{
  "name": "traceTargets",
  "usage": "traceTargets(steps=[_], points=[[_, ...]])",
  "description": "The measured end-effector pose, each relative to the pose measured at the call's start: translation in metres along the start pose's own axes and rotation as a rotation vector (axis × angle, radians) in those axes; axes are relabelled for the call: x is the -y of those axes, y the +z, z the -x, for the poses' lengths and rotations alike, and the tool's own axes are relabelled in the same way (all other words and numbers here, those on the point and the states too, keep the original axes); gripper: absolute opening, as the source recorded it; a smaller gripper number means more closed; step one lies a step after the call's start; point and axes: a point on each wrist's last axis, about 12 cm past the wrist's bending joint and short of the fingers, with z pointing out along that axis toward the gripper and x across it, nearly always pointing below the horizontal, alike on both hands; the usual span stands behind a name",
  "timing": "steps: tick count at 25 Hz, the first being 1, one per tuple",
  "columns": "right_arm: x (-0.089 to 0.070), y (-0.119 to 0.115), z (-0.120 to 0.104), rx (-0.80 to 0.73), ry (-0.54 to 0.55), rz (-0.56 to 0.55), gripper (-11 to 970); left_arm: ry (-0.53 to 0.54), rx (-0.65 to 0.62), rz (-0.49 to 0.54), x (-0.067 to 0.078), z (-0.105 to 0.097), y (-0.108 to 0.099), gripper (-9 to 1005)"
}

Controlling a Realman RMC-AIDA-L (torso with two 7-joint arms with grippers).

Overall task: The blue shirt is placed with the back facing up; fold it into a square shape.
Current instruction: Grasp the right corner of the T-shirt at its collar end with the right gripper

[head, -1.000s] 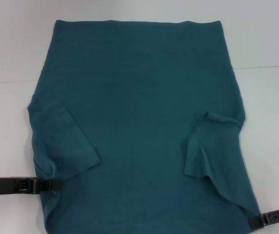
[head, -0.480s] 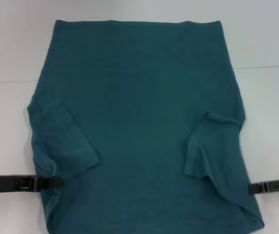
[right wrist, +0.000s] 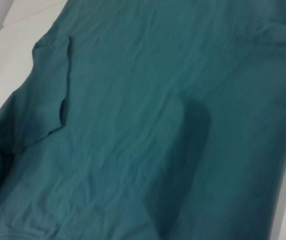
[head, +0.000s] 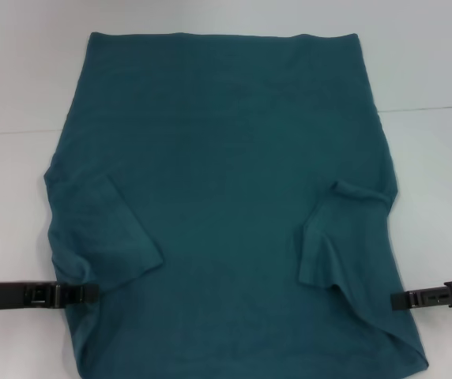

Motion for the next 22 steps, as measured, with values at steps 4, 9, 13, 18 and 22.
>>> traceTargets(steps=[4,9,13,18,22], points=[[0.001,0.004,0.000,-0.008,0.003,-0.013,883,0.000,0.000,0.001,0.000,0.000,0.000,16],[-0.001,0.009,0.000,-0.026,-0.004,-0.028,882,0.003,0.003,0.005,-0.001,0.002,-0.001,16],[-0.002,0.011,0.003,-0.027,-0.005,-0.026,882,0.008,0.005,0.007,-0.001,0.005,-0.001,16],[-0.006,0.015,0.005,-0.039,-0.015,-0.020,882,0.008,0.007,0.012,-0.001,0.006,0.000,16],[-0.007,0.017,0.007,-0.049,-0.017,-0.019,883,0.007,0.006,0.011,-0.001,0.006,0.000,17]])
